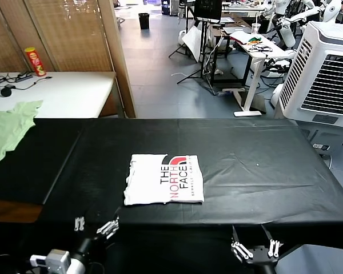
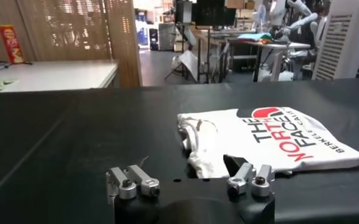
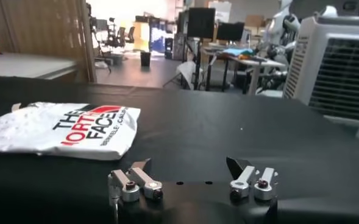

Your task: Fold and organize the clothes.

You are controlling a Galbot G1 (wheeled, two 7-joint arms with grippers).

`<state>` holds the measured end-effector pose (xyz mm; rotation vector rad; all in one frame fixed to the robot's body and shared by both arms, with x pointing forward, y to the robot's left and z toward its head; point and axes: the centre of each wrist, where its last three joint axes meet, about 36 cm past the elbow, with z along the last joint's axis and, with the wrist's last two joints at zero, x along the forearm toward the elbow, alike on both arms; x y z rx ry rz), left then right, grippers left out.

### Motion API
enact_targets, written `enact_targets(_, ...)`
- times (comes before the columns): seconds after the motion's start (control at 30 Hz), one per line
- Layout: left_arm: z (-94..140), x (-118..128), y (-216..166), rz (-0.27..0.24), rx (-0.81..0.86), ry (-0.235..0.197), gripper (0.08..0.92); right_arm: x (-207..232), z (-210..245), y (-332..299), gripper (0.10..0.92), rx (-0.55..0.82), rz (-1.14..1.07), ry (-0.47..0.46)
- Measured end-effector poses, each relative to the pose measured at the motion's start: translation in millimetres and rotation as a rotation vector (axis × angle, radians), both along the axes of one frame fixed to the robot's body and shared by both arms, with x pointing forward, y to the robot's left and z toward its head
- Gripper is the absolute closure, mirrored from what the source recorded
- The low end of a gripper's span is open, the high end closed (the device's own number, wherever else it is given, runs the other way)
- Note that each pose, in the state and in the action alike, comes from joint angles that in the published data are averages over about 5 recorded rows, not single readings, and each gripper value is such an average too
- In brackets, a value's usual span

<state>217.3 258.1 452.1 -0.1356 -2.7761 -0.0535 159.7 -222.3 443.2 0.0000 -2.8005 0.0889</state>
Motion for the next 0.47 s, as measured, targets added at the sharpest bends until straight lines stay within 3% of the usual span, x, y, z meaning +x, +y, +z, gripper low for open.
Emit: enact_targets(0.47,0,-3,18,0.017,-0.006,0.011,0.201,-1,-1,3,0.224,0.020,-0.010,0.025)
